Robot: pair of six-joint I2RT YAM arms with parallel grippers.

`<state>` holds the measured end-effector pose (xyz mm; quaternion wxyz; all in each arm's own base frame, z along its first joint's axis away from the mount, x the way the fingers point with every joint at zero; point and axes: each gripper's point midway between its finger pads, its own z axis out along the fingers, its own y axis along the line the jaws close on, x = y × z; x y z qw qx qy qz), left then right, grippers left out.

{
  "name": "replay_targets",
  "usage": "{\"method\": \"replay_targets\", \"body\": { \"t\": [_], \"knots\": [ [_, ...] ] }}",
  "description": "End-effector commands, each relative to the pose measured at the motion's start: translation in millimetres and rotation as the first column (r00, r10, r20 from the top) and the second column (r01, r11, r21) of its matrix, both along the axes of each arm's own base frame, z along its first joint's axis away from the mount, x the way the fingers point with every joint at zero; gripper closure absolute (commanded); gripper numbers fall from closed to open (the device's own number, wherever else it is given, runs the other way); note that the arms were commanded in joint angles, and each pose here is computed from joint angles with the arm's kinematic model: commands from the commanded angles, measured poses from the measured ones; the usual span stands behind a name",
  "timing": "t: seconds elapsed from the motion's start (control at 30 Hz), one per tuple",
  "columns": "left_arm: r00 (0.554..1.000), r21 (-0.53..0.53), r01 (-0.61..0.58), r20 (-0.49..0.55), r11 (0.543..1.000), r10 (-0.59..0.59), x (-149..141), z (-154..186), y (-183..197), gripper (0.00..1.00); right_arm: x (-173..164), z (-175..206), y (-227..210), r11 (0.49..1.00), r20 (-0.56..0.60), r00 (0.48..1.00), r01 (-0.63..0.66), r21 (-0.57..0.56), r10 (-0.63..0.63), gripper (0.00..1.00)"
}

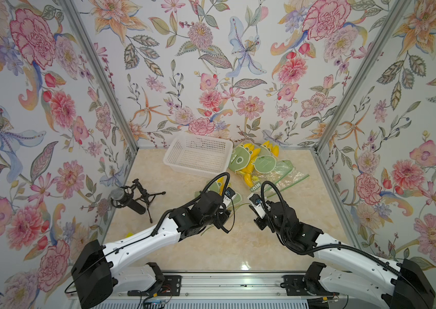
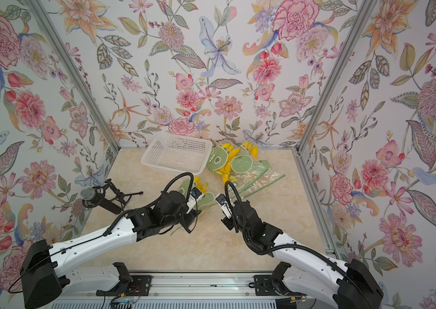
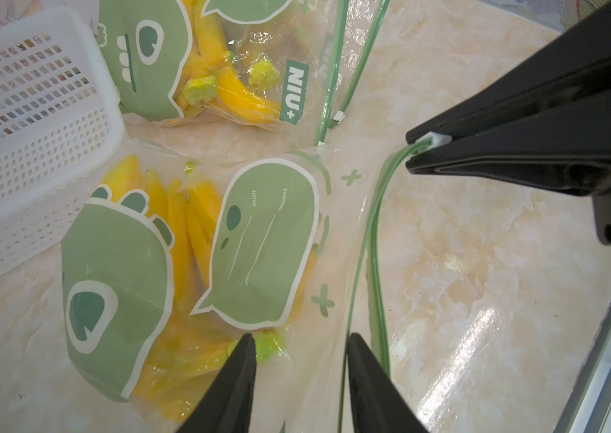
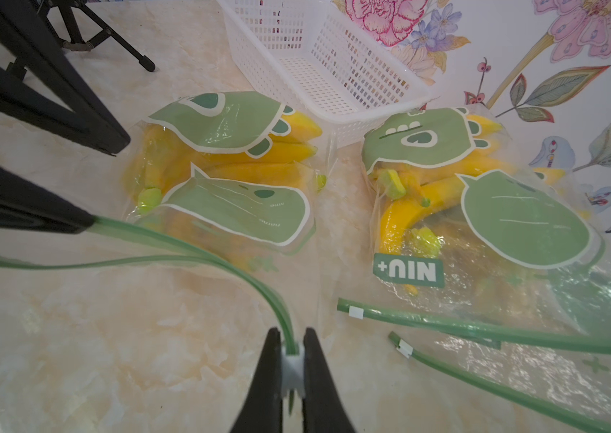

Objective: Open the zip-top bag and take out the banana
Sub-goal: Unzip the zipper on the zipper food storage bag, then open the zipper of the food storage bag at the center of the board.

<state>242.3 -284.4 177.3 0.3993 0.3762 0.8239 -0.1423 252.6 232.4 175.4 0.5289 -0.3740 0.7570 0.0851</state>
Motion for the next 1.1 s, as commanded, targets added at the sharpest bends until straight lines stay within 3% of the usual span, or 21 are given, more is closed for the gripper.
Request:
{"method": "replay_targets", "body": {
  "t": [0.0, 0.37, 0.57, 0.63, 0.77, 0.83, 0.93, 1.07],
  "knots": [
    [1.000, 0.033, -0.005, -0.006, 0.999, 0.005, 1, -6, 1, 0.60, 0, 6, -2, 0.999, 0.010, 1.000, 0.010, 0.037, -0.010, 0.99],
    [0.996, 0.101, 0.028, -0.086, 0.994, -0.019, -13, -42, 10, 0.59, 1, 11, -3, 0.999, 0.018, 1.000, 0.021, 0.050, -0.022, 0.98],
    [0.998, 0.120, -0.037, -0.052, 0.992, 0.044, -4, -41, 18, 0.74, 0, 8, -5, 0.998, 0.003, 0.999, 0.031, 0.061, -0.031, 0.94],
    [0.998, 0.100, -0.061, -0.025, 0.993, 0.064, 1, -34, 18, 0.82, -2, 7, -5, 0.997, -0.007, 1.000, 0.027, 0.072, -0.027, 0.88],
    [0.992, 0.021, -0.120, 0.041, 0.993, 0.119, 11, -10, 18, 0.97, -19, 14, 6, 0.986, -0.063, 0.996, -0.054, 0.158, 0.064, 0.60],
    [0.987, -0.031, -0.143, 0.067, 0.989, 0.145, 15, 1, 17, 0.99, -28, 22, 13, 0.970, -0.112, 0.989, -0.069, 0.235, 0.097, 0.50],
    [0.984, -0.114, -0.147, 0.085, 0.983, 0.157, 17, 13, 12, 1.00, -27, 25, 12, 0.936, -0.216, 0.976, 0.048, 0.350, 0.031, 0.40],
    [0.986, -0.158, -0.129, 0.084, 0.979, 0.143, 16, 16, 0, 1.00, -23, 14, 10, 0.855, -0.387, 0.921, 0.242, 0.458, -0.054, 0.30]
  ]
}}
